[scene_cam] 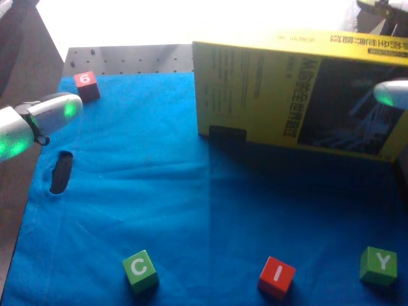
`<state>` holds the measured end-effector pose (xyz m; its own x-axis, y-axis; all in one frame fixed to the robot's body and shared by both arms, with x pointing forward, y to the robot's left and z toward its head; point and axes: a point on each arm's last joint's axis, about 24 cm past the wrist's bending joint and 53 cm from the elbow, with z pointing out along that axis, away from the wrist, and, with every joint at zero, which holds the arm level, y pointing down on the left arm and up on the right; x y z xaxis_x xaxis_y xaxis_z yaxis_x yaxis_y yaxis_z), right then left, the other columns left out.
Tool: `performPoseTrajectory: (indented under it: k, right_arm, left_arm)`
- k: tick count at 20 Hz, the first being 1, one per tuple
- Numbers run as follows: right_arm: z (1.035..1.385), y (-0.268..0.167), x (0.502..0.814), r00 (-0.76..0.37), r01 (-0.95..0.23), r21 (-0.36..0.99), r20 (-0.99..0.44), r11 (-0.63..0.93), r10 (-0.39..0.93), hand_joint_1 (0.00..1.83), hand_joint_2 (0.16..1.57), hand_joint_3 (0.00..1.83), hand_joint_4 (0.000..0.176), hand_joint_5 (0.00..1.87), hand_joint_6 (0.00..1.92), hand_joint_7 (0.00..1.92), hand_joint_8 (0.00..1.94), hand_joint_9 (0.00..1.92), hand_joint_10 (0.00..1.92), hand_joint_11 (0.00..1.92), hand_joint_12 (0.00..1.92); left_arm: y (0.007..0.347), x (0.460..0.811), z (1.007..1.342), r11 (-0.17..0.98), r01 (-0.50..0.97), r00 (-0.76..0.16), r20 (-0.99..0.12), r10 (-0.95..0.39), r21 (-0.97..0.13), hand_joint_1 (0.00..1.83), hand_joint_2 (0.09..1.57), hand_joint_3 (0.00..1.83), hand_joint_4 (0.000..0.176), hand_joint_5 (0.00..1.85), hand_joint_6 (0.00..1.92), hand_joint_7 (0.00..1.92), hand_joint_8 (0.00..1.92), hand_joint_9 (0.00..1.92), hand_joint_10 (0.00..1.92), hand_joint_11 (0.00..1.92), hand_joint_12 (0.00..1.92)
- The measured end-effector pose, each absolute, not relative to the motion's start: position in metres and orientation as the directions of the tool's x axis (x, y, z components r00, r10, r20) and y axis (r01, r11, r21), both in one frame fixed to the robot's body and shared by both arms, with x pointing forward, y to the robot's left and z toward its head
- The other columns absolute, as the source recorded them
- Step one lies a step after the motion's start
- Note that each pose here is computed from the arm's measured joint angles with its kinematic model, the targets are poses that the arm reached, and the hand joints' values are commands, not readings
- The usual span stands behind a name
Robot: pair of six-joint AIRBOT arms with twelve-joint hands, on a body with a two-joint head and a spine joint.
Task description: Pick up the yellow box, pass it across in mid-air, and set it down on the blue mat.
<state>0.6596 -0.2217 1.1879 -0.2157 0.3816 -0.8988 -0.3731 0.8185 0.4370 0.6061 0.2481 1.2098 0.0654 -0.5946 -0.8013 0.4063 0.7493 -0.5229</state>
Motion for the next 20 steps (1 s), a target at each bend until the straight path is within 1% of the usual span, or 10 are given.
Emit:
performPoseTrajectory:
  k: [3,4,5,6,7,8,9,10,16,20]
  right_arm:
    - [1.198,-0.216,0.651,-0.197,-0.401,0.434,-0.901,0.807,0.386,0.43,1.11,0.01,0.171,0.0,0.0,0.0,0.0,0.0,0.0,0.0,0.0]
    - [1.207,-0.214,0.647,-0.175,-0.421,0.427,-0.904,0.8,0.391,0.43,1.13,0.02,0.158,0.0,0.0,0.0,0.0,0.0,0.0,0.0,0.0]
    - [1.219,-0.212,0.641,-0.146,-0.446,0.417,-0.907,0.792,0.395,0.45,1.16,0.03,0.104,0.0,0.0,0.0,0.0,0.0,0.0,0.0,0.0]
    - [1.227,-0.211,0.637,-0.124,-0.462,0.409,-0.909,0.787,0.399,0.45,1.16,0.03,0.104,0.0,0.0,0.0,0.0,0.0,0.0,0.0,0.0]
    - [1.236,-0.211,0.632,-0.104,-0.476,0.404,-0.908,0.781,0.406,0.39,1.19,0.02,0.115,0.0,0.0,0.0,0.0,0.04,0.02,0.0,0.23]
    - [1.244,-0.21,0.626,-0.084,-0.494,0.392,-0.91,0.776,0.406,0.35,1.22,0.01,0.094,0.0,0.0,0.0,0.0,0.09,0.04,0.0,0.72]
    - [1.249,-0.21,0.621,-0.066,-0.507,0.381,-0.911,0.773,0.407,0.35,1.22,0.01,0.094,0.0,0.0,0.0,0.0,0.09,0.04,0.0,0.72]
    - [1.253,-0.209,0.616,-0.053,-0.519,0.375,-0.911,0.768,0.409,0.32,1.26,0.01,0.063,0.0,0.0,0.02,0.01,0.16,0.09,0.0,0.99]
    - [1.269,-0.203,0.605,-0.007,-0.564,0.356,-0.905,0.746,0.426,0.44,1.33,0.0,0.035,0.0,0.0,0.0,0.0,0.09,0.06,0.0,0.61]
    - [1.275,-0.202,0.601,0.009,-0.578,0.349,-0.901,0.738,0.433,0.4,1.33,0.0,0.053,0.0,0.0,0.0,0.0,0.09,0.05,0.0,0.41]
  left_arm:
    - [0.248,0.606,1.21,0.75,0.407,0.064,-0.802,-0.594,-0.522,0.53,1.11,0.01,0.104,0.0,0.0,0.0,0.0,0.0,0.0,0.0,0.0]
    - [0.248,0.606,1.21,0.75,0.407,0.065,-0.802,-0.594,-0.522,0.53,1.11,0.01,0.124,0.0,0.0,0.0,0.0,0.0,0.0,0.0,0.0]
    - [0.248,0.606,1.211,0.751,0.408,0.066,-0.803,-0.592,-0.52,0.45,1.13,0.01,0.151,0.0,0.0,0.0,0.0,0.0,0.0,0.0,0.0]
    - [0.249,0.606,1.212,0.753,0.41,0.07,-0.806,-0.588,-0.514,0.45,1.13,0.01,0.151,0.0,0.0,0.0,0.0,0.0,0.0,0.0,0.0]
    - [0.252,0.605,1.217,0.756,0.414,0.085,-0.805,-0.587,-0.507,0.43,1.15,0.02,0.149,0.0,0.0,0.0,0.0,0.0,0.0,0.0,0.0]
    - [0.256,0.605,1.223,0.761,0.418,0.103,-0.806,-0.583,-0.497,0.37,1.21,0.03,0.14,0.0,0.0,0.0,0.0,0.0,0.0,0.0,0.0]
    - [0.258,0.604,1.228,0.761,0.422,0.117,-0.803,-0.584,-0.492,0.37,1.21,0.03,0.14,0.0,0.0,0.0,0.0,0.0,0.0,0.0,0.0]
    - [0.26,0.603,1.232,0.762,0.424,0.129,-0.801,-0.585,-0.489,0.34,1.22,0.03,0.172,0.0,0.0,0.0,0.0,0.0,0.0,0.0,0.0]
    - [0.257,0.597,1.243,0.75,0.461,0.161,-0.787,-0.595,-0.474,0.37,1.27,0.01,0.176,0.0,0.0,0.0,0.0,0.0,0.0,0.0,0.0]
    - [0.257,0.594,1.25,0.747,0.478,0.181,-0.78,-0.599,-0.463,0.36,1.29,0.01,0.173,0.0,0.0,0.0,0.0,0.0,0.0,0.0,0.0]
